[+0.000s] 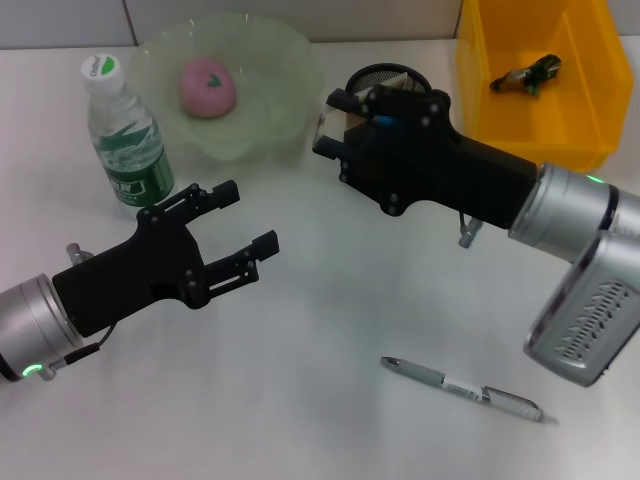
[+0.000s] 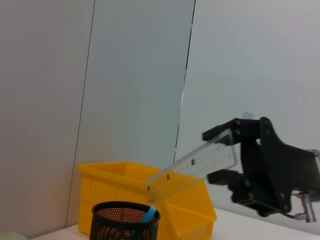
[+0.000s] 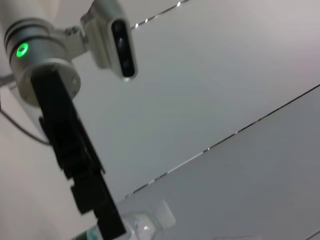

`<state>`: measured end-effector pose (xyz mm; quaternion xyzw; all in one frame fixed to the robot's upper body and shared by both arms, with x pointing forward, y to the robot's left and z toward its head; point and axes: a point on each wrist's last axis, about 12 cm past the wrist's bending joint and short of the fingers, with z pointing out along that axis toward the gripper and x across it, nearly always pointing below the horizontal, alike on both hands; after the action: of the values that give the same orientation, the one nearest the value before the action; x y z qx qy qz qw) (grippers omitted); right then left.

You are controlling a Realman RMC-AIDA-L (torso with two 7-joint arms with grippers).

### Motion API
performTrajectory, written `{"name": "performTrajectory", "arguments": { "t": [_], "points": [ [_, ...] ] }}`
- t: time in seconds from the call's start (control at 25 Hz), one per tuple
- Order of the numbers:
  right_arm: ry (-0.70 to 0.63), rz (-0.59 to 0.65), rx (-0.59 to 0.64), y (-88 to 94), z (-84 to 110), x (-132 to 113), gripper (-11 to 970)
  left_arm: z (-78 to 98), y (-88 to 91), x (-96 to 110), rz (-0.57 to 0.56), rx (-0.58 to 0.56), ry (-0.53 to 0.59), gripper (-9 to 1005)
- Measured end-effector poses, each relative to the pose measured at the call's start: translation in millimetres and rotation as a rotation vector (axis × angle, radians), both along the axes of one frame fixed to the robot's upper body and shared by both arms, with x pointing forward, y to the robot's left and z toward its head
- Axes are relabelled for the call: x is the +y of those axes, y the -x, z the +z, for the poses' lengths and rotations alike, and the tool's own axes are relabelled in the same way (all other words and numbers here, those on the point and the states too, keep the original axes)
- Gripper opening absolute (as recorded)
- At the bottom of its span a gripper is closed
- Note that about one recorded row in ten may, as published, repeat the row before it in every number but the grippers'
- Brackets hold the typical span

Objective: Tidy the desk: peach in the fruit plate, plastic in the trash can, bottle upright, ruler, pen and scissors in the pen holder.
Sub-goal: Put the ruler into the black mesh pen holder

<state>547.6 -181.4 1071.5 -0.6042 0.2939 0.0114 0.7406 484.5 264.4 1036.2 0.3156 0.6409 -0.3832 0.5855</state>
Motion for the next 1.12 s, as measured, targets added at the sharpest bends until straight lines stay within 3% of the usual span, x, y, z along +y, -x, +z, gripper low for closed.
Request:
{"name": "performTrajectory", "arguments": {
  "t": [0.32, 0.56, 1.12],
  "points": [
    [0.040, -0.007, -0.032, -9.4, 3.3, 5, 376, -0.4, 0.4, 0, -0.001, -0.001, -0.001, 793],
    [0.098, -0.040, 0.014, -20.6, -0.7, 14, 376, -0.9, 0.5, -2, -0.004, 0.002, 0.001, 793],
    [0.091, -0.067, 0.040, -24.2, -1.0, 14, 376, -0.7, -0.4, -3, -0.008, 0.001, -0.002, 792]
  ]
}}
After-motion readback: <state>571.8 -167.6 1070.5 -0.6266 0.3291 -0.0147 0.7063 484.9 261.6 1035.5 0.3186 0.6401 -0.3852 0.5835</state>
